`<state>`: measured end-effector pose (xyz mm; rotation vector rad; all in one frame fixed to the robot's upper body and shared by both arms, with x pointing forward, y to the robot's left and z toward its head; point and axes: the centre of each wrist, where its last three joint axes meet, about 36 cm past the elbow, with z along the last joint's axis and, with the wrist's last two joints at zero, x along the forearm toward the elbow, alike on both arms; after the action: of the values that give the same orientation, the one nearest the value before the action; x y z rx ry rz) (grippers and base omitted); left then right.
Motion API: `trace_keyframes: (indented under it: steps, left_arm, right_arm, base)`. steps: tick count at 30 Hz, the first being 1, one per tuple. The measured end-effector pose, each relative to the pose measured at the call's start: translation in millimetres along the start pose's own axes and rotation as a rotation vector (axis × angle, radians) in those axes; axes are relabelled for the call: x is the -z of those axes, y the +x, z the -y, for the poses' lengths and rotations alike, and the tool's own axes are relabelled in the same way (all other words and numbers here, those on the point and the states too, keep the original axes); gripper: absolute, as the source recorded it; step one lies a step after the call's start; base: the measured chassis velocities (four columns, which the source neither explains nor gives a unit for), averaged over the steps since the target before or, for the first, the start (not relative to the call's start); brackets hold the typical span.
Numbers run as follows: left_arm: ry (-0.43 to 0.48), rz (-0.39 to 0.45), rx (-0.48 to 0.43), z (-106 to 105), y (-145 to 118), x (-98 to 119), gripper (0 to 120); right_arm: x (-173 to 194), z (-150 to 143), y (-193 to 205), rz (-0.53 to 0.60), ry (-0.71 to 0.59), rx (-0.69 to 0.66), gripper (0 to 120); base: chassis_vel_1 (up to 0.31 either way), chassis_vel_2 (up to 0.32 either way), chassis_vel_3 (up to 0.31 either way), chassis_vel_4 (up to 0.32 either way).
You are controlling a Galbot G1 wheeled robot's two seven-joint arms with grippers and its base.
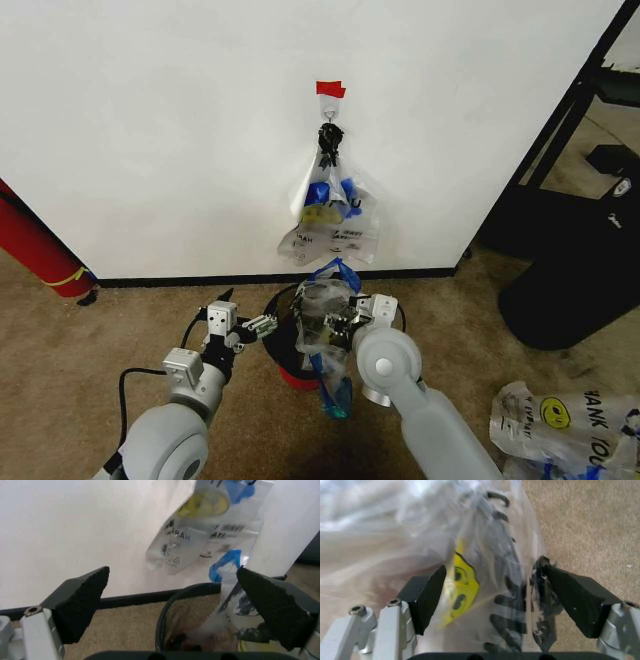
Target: Pick up the garbage bag from the wall and place it over the trash bin.
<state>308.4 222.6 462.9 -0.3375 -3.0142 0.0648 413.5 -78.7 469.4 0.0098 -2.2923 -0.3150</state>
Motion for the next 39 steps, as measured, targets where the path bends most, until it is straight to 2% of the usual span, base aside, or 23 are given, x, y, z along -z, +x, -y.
trace_keyframes:
  steps: [3,10,11,16,18,22,27,32,33,36,39]
  left_arm:
    - [0.0,0.002,0.003,-1,0,0,100]
    - [-0.021,0.004,-0.009,-5,-4,2,100]
    - [-0.021,0.004,-0.009,-5,-4,2,100]
    - [-0.02,0.001,-0.014,-6,-5,2,100]
    - [-0.018,-0.001,-0.014,-5,-5,2,100]
    - [-0.012,-0.009,-0.014,-4,-3,-1,100]
    - [-0.011,-0.007,-0.017,-3,-2,0,100]
    - [-0.011,-0.001,-0.022,-2,-1,2,100]
    - [-0.01,0.005,-0.025,-2,-1,5,100]
    - [0.001,0.034,-0.054,0,0,27,100]
    - [0.025,0.048,-0.112,3,1,54,100]
  right_arm:
    - [1,1,-3,-0.006,-0.011,-0.003,69]
    - [13,5,-24,-0.053,-0.039,-0.017,41]
    - [13,5,-24,-0.053,-0.039,-0.017,41]
    - [15,1,-30,-0.063,-0.027,-0.03,20]
    - [15,1,-30,-0.064,-0.026,-0.032,18]
    - [13,0,-31,-0.065,-0.024,-0.036,0]
    - [9,-1,-26,-0.048,-0.027,-0.028,0]
    - [7,3,-17,0.014,-0.06,0.009,0]
    - [6,6,-10,0.054,-0.081,0.037,0]
    - [3,23,7,0.176,-0.129,0.088,0]
    - [-6,36,19,0.251,-0.142,0.109,0]
  base:
    - [0.0,0.0,0.0,0.0]
    - [0.0,0.0,0.0,0.0]
    - [0.0,0.0,0.0,0.0]
    - [0.0,0.0,0.0,0.0]
    - [0.0,0.0,0.0,0.0]
    - [0.0,0.0,0.0,0.0]
    - [0.0,0.0,0.0,0.0]
    - [0.0,0.0,0.0,0.0]
    - [0.0,0.0,0.0,0.0]
    - [0.0,0.0,0.0,0.0]
    - [0.0,0.0,0.0,0.0]
